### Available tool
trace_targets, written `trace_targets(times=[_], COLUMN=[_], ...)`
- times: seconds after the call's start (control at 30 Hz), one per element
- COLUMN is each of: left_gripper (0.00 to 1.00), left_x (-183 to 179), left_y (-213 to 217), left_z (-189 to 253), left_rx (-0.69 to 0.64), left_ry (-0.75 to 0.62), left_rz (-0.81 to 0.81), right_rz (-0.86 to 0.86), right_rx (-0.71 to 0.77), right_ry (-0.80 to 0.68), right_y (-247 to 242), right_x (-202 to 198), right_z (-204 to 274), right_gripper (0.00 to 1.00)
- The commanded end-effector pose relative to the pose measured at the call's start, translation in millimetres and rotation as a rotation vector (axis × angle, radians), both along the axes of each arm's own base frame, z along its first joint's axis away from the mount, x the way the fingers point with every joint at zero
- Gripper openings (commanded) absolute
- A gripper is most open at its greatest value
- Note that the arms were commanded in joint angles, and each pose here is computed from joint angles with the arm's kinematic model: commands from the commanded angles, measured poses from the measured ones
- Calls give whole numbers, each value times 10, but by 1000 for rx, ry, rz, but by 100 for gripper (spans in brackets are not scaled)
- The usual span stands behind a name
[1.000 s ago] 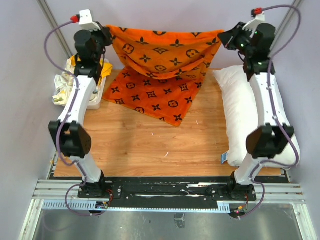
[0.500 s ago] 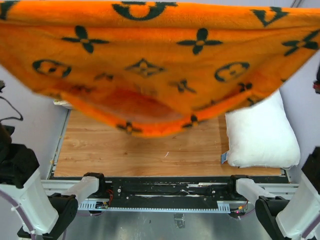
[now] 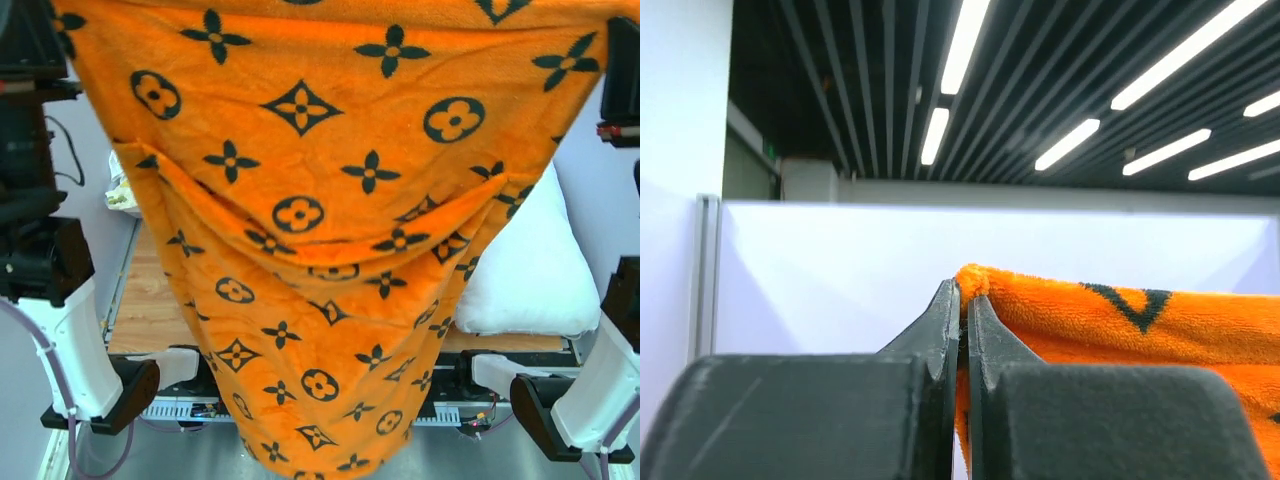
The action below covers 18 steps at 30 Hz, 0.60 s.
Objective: Remove the pillowcase from the pillow
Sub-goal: Fold the pillowcase at the center of the board.
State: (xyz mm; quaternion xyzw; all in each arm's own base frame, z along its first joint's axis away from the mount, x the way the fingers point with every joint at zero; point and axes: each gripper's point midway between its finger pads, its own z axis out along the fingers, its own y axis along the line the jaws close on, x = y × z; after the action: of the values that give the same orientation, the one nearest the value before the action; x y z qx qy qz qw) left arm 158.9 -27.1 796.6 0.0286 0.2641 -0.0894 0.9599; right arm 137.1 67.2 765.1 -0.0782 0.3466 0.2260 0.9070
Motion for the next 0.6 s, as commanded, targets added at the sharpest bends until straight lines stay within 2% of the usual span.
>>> trace_targets(times=[0.0,0.3,0.43,0.5,0.57], left_gripper=[0,0,0,0,0], left_x=[512,2054,2874,3222,3557], left_y=[189,142,90,-17,-26], left_z=[-247,-1274,-2061,-2453,-2896], left_rx=[-53,-38,9,63,53], left_ry=[102,342,462,477,511], left_rz=[110,143,166,142,140], right_rz=[-104,-61,-24,13,68], right_rx=[17,22,16,13,22], right_ry=[129,443,577,650,739], right_y=[-182,-184,-162,-130,-90], right_x=[701,2505,3243,3581,3900], right_z=[-275,-1465,-2118,-2453,-2834], right_gripper=[1,1,1,1,1])
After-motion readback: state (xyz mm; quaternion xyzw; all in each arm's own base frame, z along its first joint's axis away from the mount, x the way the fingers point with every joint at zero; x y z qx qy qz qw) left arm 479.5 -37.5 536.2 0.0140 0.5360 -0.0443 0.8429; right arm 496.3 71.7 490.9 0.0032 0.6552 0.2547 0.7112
